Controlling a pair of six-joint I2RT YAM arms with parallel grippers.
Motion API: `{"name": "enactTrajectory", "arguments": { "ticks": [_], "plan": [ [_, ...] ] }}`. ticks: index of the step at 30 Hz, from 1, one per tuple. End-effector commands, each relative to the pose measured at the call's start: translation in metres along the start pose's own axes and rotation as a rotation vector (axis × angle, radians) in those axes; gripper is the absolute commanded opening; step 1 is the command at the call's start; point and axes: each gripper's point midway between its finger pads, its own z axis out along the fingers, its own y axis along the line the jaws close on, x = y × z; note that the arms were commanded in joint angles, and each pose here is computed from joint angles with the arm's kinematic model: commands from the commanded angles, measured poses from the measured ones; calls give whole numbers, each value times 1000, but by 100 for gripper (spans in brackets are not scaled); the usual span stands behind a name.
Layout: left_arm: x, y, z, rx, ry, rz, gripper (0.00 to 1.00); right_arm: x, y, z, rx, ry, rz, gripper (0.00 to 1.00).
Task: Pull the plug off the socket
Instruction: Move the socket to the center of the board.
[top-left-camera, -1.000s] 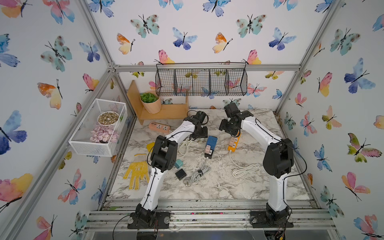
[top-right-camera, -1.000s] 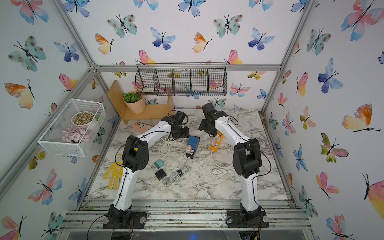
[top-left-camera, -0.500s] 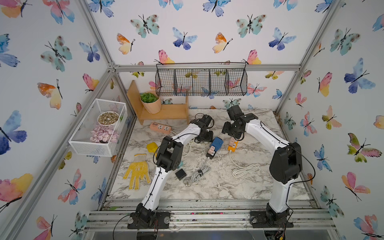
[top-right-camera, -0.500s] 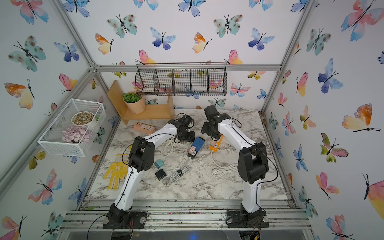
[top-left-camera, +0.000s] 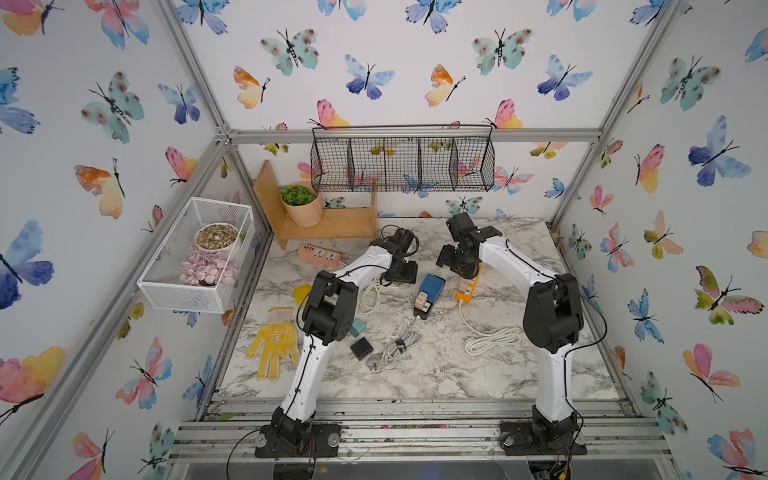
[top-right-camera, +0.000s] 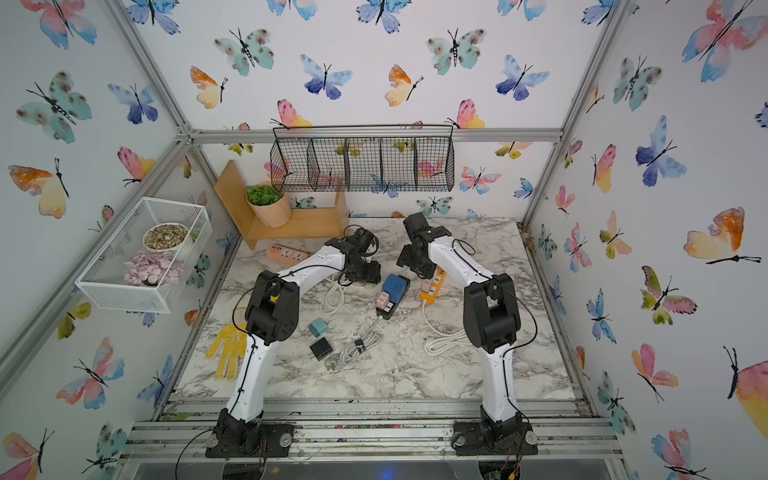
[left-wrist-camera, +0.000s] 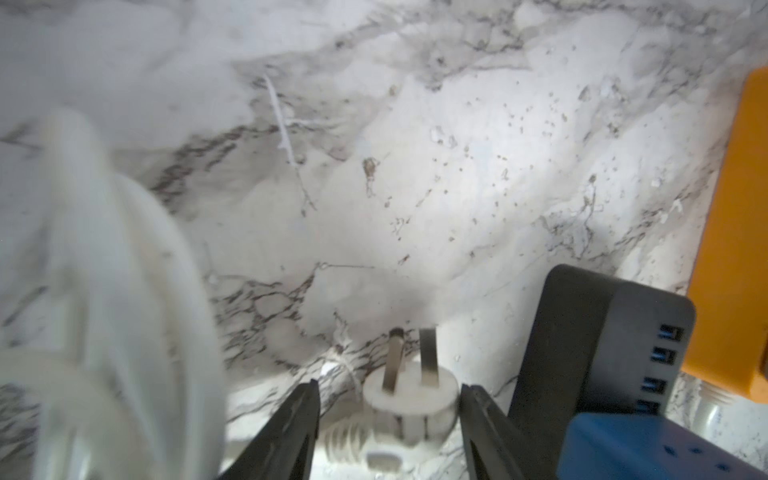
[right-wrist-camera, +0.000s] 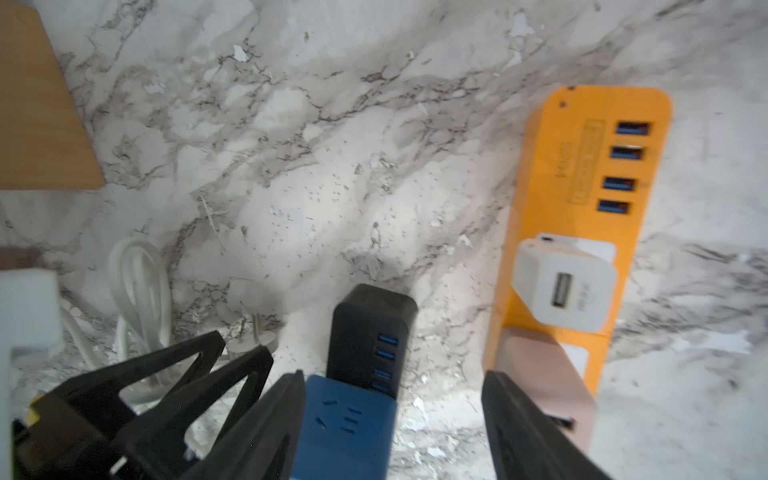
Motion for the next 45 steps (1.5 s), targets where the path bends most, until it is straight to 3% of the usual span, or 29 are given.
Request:
{"name": "enactTrajectory", "arguments": {
  "ticks": [1,9,19,26,37,45],
  "plan": [
    [-25,4,-54,-58,-121,-18,59,10,4,8,3,82,125,78],
    [-22,7,-103,-75,-203,-56,60,35,9,36,34,253,311,84],
    [-13,7,-131,-65,-231,-50,60,52,7,57,100,298,331,82],
    [-12,6,-136,-63,-235,-42,59,62,-7,66,164,298,321,75],
    [-9,6,-136,-56,-232,-43,59,61,-8,33,219,200,275,42],
    [-7,6,-139,-52,-238,-41,59,84,-18,2,250,193,345,39]
  ]
}}
